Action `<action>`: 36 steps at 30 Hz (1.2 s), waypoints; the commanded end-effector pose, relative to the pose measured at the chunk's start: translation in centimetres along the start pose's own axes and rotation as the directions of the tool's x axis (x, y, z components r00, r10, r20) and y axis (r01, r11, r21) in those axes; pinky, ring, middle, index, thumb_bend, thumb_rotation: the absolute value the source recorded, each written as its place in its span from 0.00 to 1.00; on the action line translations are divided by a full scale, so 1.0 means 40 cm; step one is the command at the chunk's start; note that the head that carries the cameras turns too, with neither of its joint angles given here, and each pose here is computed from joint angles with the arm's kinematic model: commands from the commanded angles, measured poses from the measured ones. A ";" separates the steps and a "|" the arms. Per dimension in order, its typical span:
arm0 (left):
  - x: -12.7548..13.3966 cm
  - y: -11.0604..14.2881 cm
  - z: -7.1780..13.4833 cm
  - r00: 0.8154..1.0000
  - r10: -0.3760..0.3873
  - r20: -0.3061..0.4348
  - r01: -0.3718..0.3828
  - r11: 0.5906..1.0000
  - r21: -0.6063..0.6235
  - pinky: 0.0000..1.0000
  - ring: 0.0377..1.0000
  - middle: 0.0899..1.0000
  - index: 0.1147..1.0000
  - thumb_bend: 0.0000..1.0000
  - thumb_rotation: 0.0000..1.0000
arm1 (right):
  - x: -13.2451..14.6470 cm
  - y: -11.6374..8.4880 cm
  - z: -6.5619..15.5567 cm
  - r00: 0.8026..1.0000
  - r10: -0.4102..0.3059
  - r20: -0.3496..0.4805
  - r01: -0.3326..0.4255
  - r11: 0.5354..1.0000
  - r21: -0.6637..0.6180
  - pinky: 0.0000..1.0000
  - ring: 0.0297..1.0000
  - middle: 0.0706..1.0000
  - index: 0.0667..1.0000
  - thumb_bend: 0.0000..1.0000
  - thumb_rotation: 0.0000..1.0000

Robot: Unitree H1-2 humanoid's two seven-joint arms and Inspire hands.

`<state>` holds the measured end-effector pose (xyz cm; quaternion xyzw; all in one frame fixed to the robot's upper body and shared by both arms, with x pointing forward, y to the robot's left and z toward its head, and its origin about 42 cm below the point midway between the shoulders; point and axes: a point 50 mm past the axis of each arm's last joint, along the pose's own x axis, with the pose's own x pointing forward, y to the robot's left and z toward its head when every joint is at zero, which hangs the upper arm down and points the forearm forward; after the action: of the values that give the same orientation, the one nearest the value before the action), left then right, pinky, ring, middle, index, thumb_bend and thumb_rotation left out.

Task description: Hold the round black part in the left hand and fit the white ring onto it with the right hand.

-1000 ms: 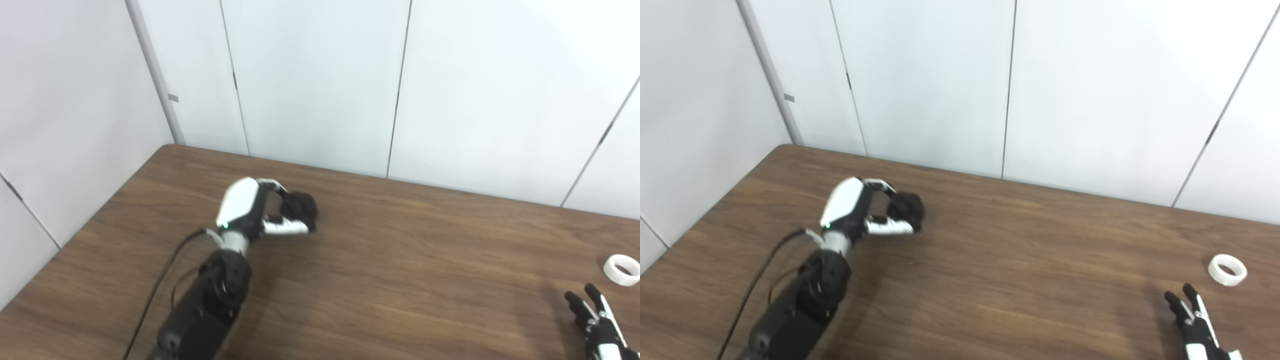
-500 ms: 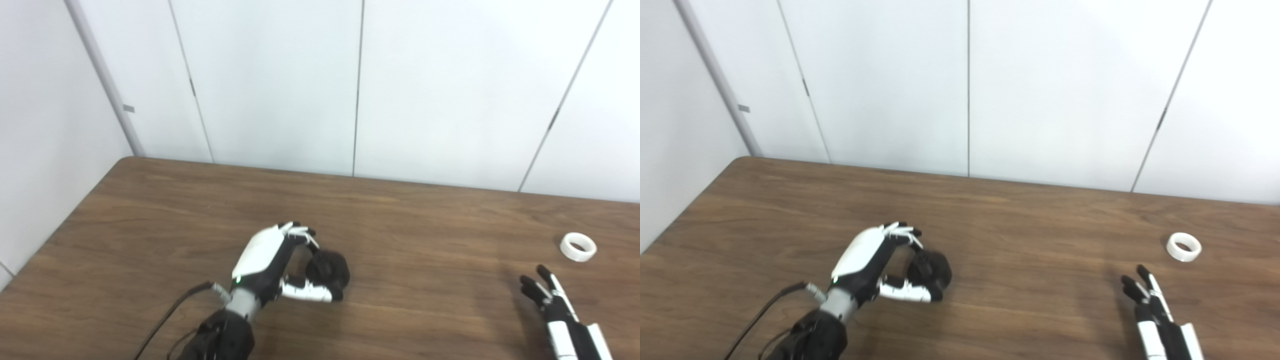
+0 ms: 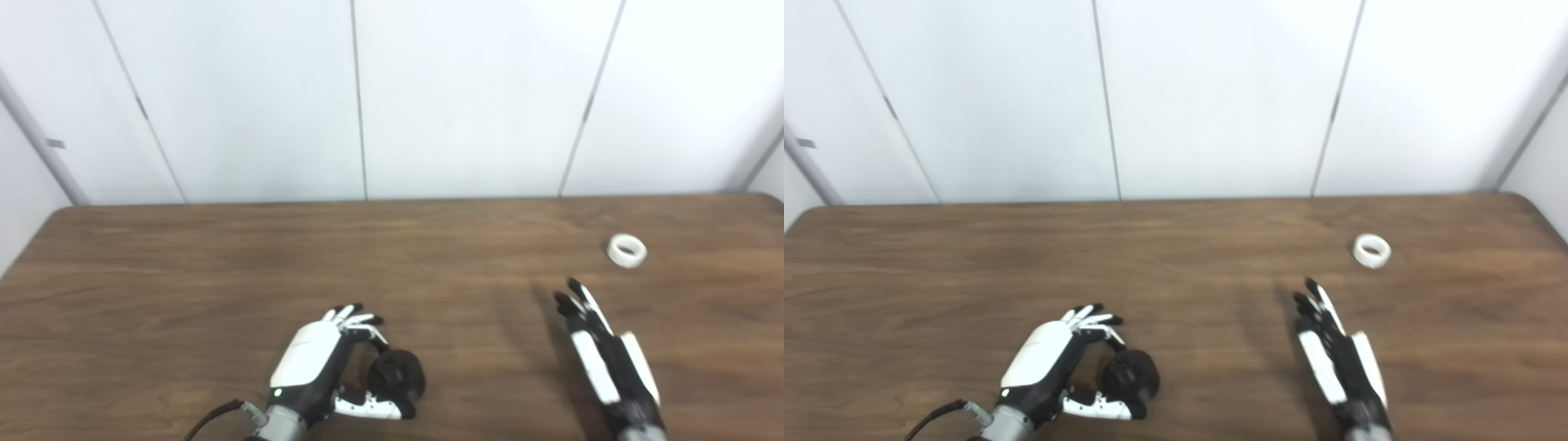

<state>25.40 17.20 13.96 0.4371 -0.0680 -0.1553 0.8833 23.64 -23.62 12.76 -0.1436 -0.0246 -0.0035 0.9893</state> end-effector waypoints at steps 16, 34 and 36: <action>-0.042 -0.074 -0.023 0.999 0.025 0.032 -0.026 0.999 0.024 1.00 0.93 0.81 0.42 0.52 0.06 | -0.001 0.022 0.058 1.000 -0.017 0.024 0.016 1.000 0.026 0.92 0.91 0.89 0.95 0.50 1.00; -0.058 -0.069 -0.035 0.999 0.016 0.033 -0.018 0.998 0.063 1.00 0.93 0.81 0.42 0.52 0.06 | 0.086 -0.113 0.168 0.991 -0.109 0.077 0.118 0.985 -0.128 0.84 0.87 0.87 0.83 0.56 0.54; -0.061 -0.066 -0.043 0.999 0.018 0.038 -0.020 0.997 0.073 1.00 0.93 0.81 0.42 0.52 0.06 | 0.103 -0.134 0.179 0.988 -0.134 0.080 0.147 0.973 -0.178 0.85 0.87 0.86 0.80 0.61 0.44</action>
<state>23.44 16.98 11.65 0.4469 -0.1079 -0.1409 0.8768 26.81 -26.25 19.15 -0.2118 -0.0304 -0.0571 0.9752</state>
